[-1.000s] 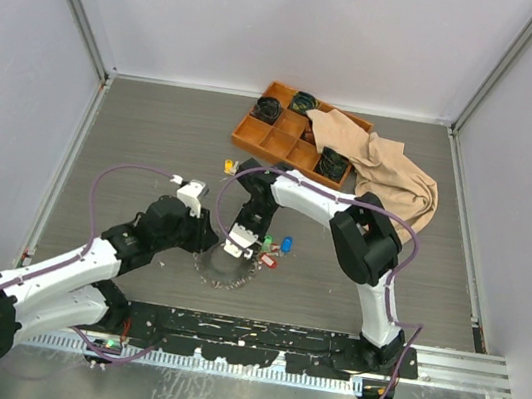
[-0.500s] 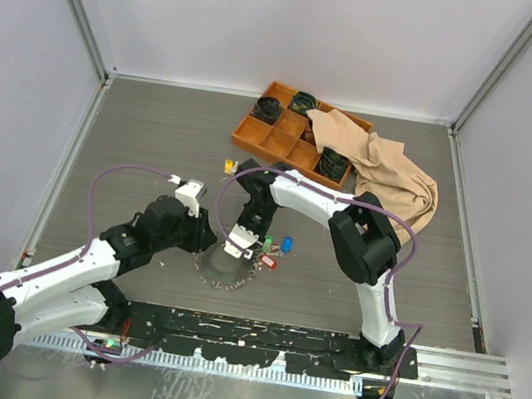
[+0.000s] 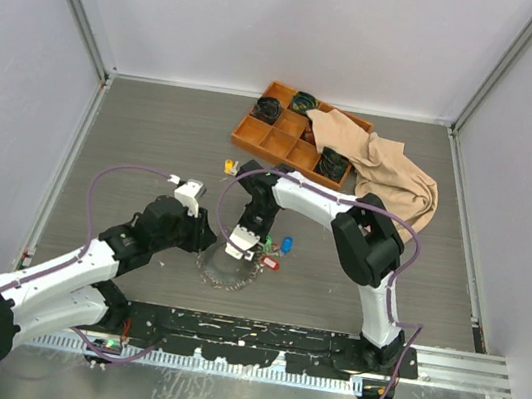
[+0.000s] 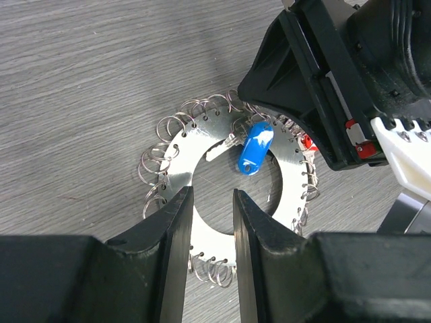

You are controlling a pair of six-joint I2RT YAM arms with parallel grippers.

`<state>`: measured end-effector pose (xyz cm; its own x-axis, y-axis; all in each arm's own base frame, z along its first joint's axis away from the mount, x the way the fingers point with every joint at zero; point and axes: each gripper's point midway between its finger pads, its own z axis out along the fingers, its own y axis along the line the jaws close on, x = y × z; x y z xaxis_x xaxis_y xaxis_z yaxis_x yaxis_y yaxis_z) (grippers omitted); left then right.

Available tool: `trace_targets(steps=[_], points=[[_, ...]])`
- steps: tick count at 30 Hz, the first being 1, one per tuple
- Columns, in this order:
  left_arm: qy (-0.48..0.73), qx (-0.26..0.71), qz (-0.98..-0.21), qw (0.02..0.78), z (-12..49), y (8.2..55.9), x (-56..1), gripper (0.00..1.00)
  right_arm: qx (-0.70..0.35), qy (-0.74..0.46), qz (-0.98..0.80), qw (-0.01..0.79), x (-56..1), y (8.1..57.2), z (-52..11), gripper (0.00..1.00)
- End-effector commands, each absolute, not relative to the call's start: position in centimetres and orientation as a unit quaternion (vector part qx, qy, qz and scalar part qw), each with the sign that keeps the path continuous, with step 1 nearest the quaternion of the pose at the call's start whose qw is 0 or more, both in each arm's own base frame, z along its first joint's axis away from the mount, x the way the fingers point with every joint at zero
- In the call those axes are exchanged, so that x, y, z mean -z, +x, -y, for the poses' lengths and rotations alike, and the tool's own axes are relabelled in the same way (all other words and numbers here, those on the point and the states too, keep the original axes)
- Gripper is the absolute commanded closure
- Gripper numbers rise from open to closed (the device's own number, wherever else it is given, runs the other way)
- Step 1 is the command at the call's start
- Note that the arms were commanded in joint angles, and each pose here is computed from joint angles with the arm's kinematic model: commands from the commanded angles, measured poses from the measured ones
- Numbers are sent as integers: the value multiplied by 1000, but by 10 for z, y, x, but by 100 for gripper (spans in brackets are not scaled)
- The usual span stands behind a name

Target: Remove the keys from the keyring

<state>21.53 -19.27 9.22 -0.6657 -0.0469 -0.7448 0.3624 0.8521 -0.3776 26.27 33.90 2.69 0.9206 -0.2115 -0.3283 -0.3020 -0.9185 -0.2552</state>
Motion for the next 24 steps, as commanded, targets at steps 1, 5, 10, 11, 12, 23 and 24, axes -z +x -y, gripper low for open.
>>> trace_targets(steps=[1, 5, 10, 11, 12, 23, 24], points=[[88, 268, -867, 410, 196, 219, -102, 69, -130, -966, -133, 177, -56, 264, -342, 77], [86, 270, -866, 412, 195, 219, -103, 69, -129, -966, -136, 178, -57, 262, -340, 78], [85, 270, -866, 412, 195, 219, -103, 69, -130, -966, -137, 178, -57, 259, -336, 79], [85, 270, -866, 411, 196, 219, -103, 69, -130, -966, -138, 177, -57, 258, -335, 79], [86, 271, -866, 411, 196, 219, -103, 69, -130, -966, -137, 177, -57, 258, -335, 78], [85, 274, -865, 413, 196, 218, -105, 69, -138, -960, -147, 195, -60, 262, -344, 70], [84, 273, -865, 412, 196, 219, -105, 69, -142, -959, -146, 196, -60, 261, -344, 69]])
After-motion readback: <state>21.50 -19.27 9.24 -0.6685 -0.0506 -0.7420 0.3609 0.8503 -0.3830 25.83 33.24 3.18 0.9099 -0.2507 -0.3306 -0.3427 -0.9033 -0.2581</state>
